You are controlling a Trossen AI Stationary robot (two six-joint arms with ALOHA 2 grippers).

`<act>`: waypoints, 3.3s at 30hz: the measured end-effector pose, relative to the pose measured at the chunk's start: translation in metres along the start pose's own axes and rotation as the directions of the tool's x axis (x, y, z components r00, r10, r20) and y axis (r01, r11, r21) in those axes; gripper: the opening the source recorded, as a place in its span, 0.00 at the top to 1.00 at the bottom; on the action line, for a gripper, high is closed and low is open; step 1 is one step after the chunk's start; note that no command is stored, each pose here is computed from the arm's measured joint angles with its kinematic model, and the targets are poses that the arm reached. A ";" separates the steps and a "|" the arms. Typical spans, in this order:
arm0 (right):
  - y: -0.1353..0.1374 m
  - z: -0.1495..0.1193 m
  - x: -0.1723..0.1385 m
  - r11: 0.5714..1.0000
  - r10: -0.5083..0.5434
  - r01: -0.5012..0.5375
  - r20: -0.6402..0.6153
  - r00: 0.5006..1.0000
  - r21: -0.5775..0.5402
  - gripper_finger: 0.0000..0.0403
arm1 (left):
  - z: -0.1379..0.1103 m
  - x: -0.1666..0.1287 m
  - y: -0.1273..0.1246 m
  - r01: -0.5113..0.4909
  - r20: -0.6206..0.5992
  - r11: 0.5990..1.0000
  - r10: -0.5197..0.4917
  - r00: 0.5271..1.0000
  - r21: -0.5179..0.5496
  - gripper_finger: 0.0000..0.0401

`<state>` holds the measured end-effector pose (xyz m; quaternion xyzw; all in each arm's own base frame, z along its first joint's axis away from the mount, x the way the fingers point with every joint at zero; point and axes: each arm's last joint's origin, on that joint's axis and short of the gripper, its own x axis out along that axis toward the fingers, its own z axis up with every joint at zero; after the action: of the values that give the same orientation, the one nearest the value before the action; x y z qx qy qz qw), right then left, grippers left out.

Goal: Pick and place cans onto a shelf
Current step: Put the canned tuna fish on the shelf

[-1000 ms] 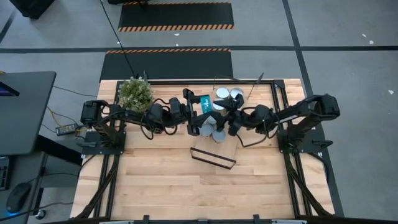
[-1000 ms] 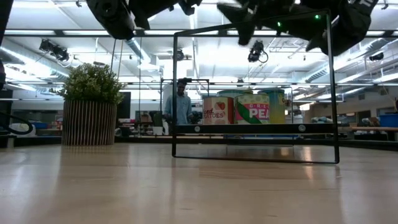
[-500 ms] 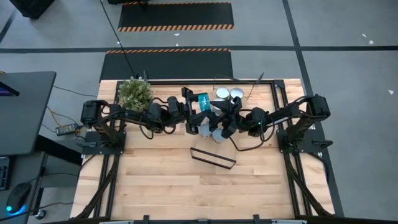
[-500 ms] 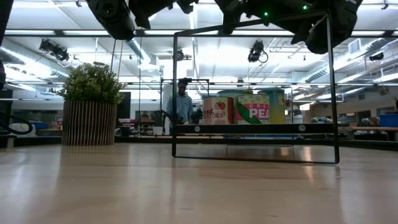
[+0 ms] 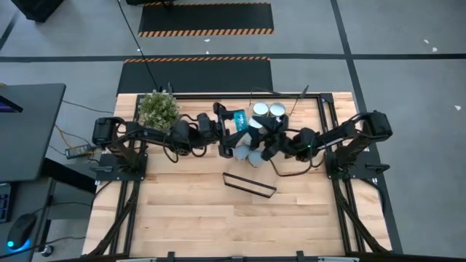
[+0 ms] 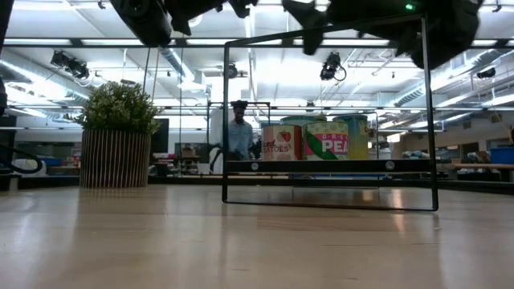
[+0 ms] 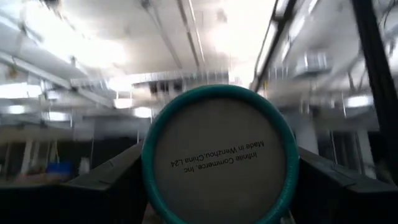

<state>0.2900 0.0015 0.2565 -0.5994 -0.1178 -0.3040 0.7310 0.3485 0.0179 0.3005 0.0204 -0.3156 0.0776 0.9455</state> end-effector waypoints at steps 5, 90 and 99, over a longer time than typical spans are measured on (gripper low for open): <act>-0.012 -0.013 -0.035 0.992 0.044 -0.051 0.068 0.997 0.114 0.35 | -0.010 -0.003 0.001 -0.017 -0.326 1.000 0.024 0.945 0.024 0.26; 0.034 -0.046 0.028 0.211 0.404 -0.125 0.030 0.914 0.970 0.53 | -0.012 -0.042 -0.025 0.531 -0.619 0.337 0.556 0.554 0.778 0.22; 0.035 -0.047 0.028 0.220 0.419 -0.127 0.023 0.908 0.967 0.55 | -0.011 -0.041 -0.026 0.488 -0.612 0.374 0.551 0.567 0.789 0.18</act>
<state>0.3231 -0.0479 0.2313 -0.0083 -0.0777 -0.1079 0.9911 0.3263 -0.0126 0.2675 0.4993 0.2656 0.2607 0.7824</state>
